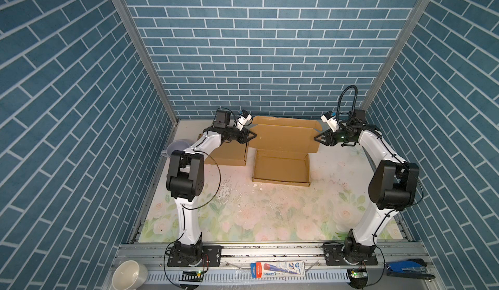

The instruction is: Fold the paper box

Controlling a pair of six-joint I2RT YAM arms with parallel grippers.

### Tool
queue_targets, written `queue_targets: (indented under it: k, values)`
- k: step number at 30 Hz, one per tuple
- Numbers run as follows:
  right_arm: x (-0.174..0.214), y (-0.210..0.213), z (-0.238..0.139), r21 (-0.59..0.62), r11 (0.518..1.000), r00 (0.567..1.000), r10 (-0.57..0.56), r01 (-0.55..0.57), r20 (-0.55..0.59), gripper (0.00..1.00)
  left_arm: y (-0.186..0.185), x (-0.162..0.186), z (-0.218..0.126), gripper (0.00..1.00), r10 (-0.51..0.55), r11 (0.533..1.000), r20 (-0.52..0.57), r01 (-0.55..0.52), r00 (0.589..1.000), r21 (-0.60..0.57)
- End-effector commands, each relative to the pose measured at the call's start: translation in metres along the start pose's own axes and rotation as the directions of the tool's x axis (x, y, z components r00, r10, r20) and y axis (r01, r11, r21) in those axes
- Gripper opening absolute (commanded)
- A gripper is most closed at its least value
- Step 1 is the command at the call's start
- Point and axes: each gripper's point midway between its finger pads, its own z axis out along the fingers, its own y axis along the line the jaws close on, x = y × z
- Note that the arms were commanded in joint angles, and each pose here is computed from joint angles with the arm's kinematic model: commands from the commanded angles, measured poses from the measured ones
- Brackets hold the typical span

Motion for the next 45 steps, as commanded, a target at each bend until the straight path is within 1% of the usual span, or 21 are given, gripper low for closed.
queue_targets:
  k: [1, 5, 8, 9, 13, 14, 16, 18, 20, 23, 25, 27, 30, 31, 33, 36, 42, 43, 45]
  values:
    - [-0.004, 0.006, 0.004, -0.038, 0.998, 0.999, -0.046, 0.046, 0.001, 0.37, -0.002, -0.002, 0.005, 0.28, 0.015, 1.000, -0.003, -0.015, 1.000, 0.011]
    - [-0.003, 0.004, 0.009, -0.021, 0.999, 0.999, -0.047, 0.047, -0.015, 0.27, -0.002, 0.000, 0.006, 0.13, 0.016, 1.000, -0.007, -0.016, 1.000, 0.007]
    - [-0.004, 0.002, 0.009, 0.007, 0.999, 0.999, -0.036, 0.036, -0.015, 0.17, -0.002, -0.001, 0.006, 0.02, 0.016, 1.000, -0.004, -0.016, 1.000, 0.001]
    - [-0.005, 0.001, 0.009, 0.021, 0.999, 1.000, -0.028, 0.028, -0.009, 0.14, -0.003, -0.001, 0.006, 0.00, 0.019, 1.000, -0.002, -0.019, 1.000, -0.004]
    - [-0.013, 0.004, 0.010, 0.064, 0.998, 0.999, -0.009, 0.005, 0.053, 0.01, -0.008, -0.003, 0.009, 0.00, 0.041, 0.999, 0.011, -0.040, 0.999, -0.031]
    - [-0.015, 0.005, 0.010, 0.078, 0.997, 0.998, -0.009, 0.004, 0.066, 0.00, -0.010, -0.005, 0.009, 0.00, 0.048, 0.998, 0.015, -0.048, 0.999, -0.040]
    - [-0.016, 0.006, 0.010, 0.114, 0.993, 0.996, -0.008, -0.002, 0.087, 0.00, -0.012, -0.008, 0.009, 0.00, 0.067, 0.996, 0.023, -0.065, 0.998, -0.065]
    - [-0.022, 0.001, 0.008, 0.179, 0.983, 0.993, 0.012, -0.033, 0.119, 0.00, -0.010, -0.012, 0.008, 0.00, 0.073, 0.992, 0.038, -0.069, 0.997, -0.105]
    - [-0.032, -0.004, 0.002, 0.236, 0.968, 0.981, 0.039, -0.084, 0.189, 0.00, -0.006, -0.019, 0.005, 0.00, 0.075, 0.984, 0.062, -0.064, 0.995, -0.164]
    - [-0.047, 0.004, -0.001, 0.267, 0.956, 0.953, 0.035, -0.119, 0.302, 0.00, -0.009, -0.035, 0.002, 0.00, 0.094, 0.972, 0.143, -0.060, 0.985, -0.227]
    - [-0.056, 0.009, -0.003, 0.297, 0.946, 0.937, 0.018, -0.128, 0.348, 0.00, -0.015, -0.045, 0.002, 0.00, 0.114, 0.964, 0.198, -0.061, 0.973, -0.257]
    - [-0.063, 0.011, -0.004, 0.319, 0.936, 0.923, 0.018, -0.151, 0.385, 0.00, -0.016, -0.053, 0.002, 0.00, 0.117, 0.955, 0.249, -0.040, 0.961, -0.294]
    - [-0.068, 0.009, -0.007, 0.347, 0.912, 0.887, 0.038, -0.219, 0.461, 0.00, -0.022, -0.058, 0.007, 0.00, 0.136, 0.943, 0.291, -0.034, 0.947, -0.331]
    - [-0.069, 0.009, -0.007, 0.350, 0.907, 0.874, 0.040, -0.235, 0.484, 0.00, -0.023, -0.056, 0.010, 0.00, 0.146, 0.938, 0.295, -0.037, 0.944, -0.346]
    - [-0.065, 0.007, -0.003, 0.370, 0.892, 0.863, 0.045, -0.261, 0.503, 0.00, -0.026, -0.053, 0.016, 0.00, 0.154, 0.932, 0.305, -0.036, 0.940, -0.361]
    - [-0.058, 0.011, 0.005, 0.396, 0.878, 0.856, 0.030, -0.270, 0.515, 0.00, -0.030, -0.044, 0.024, 0.00, 0.151, 0.928, 0.318, -0.023, 0.936, -0.372]
    - [-0.041, 0.024, 0.023, 0.389, 0.878, 0.844, 0.032, -0.280, 0.535, 0.00, -0.041, -0.021, 0.042, 0.00, 0.132, 0.928, 0.308, -0.008, 0.942, -0.372]
    - [-0.037, 0.021, 0.023, 0.402, 0.864, 0.837, 0.039, -0.302, 0.545, 0.00, -0.042, -0.017, 0.043, 0.00, 0.129, 0.928, 0.306, -0.006, 0.943, -0.372]
    - [-0.030, 0.021, 0.024, 0.399, 0.859, 0.829, 0.052, -0.322, 0.558, 0.00, -0.045, -0.010, 0.046, 0.00, 0.117, 0.931, 0.305, 0.003, 0.945, -0.366]
